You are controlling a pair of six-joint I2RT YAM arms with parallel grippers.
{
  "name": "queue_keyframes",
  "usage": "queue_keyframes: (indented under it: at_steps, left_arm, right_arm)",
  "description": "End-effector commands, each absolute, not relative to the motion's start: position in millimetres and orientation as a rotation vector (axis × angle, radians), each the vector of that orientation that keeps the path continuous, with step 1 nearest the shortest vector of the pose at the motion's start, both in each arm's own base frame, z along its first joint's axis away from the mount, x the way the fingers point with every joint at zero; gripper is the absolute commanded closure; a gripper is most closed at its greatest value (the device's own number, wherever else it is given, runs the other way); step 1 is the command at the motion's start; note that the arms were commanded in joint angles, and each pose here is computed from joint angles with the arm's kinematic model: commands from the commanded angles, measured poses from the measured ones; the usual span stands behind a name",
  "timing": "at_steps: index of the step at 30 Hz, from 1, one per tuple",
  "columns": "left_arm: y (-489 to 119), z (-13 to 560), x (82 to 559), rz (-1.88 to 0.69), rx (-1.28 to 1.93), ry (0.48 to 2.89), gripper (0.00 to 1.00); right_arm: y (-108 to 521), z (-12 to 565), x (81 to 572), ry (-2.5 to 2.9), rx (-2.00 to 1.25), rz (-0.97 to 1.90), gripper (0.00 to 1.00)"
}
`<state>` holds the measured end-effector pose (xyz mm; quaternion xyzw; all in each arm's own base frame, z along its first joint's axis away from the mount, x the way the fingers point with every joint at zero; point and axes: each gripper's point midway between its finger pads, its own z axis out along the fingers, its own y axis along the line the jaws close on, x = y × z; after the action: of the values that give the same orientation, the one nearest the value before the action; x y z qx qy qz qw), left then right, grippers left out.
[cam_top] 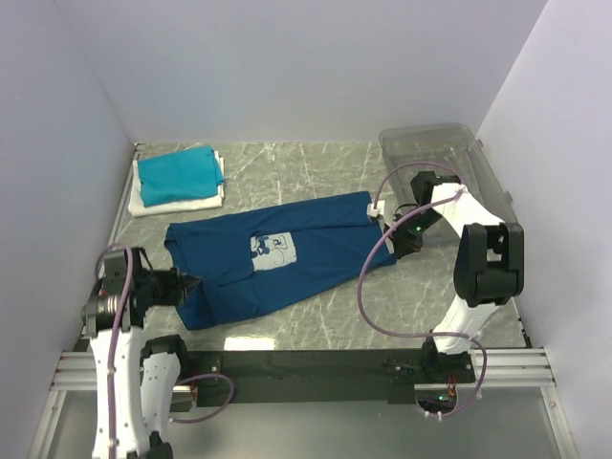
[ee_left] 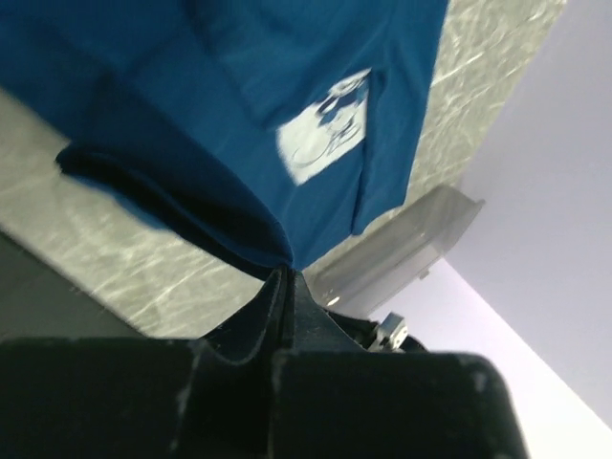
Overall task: Fold and stack the t-shirts
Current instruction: Fold the tshirt
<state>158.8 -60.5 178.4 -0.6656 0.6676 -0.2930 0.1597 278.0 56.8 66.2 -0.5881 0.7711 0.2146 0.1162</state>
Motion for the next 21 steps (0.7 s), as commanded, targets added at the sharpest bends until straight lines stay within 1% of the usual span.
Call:
queue_keyframes:
  at_steps: [1, 9, 14, 21]
  left_arm:
    - [-45.8, 192.9, 201.9, -0.842, -1.774, 1.853, 0.99]
    - [-27.0, 200.6, 286.1, -0.825, -1.676, 1.886, 1.0]
    - [-19.2, 198.2, 322.7, -0.804, -1.64, 1.92, 1.0]
    - [-22.1, 169.9, 365.6, -0.81, -1.606, 2.031, 0.99]
  right_arm:
    - [59.0, 68.4, 292.0, 2.277, -1.673, 0.637, 1.0]
    - [61.9, 60.2, 310.0, 2.33, -1.641, 0.62, 1.0]
    - [65.3, 55.6, 314.6, 2.342, -1.646, 0.62, 1.0]
    - [64.5, 50.1, 313.1, 2.366, -1.644, 0.615, 1.0]
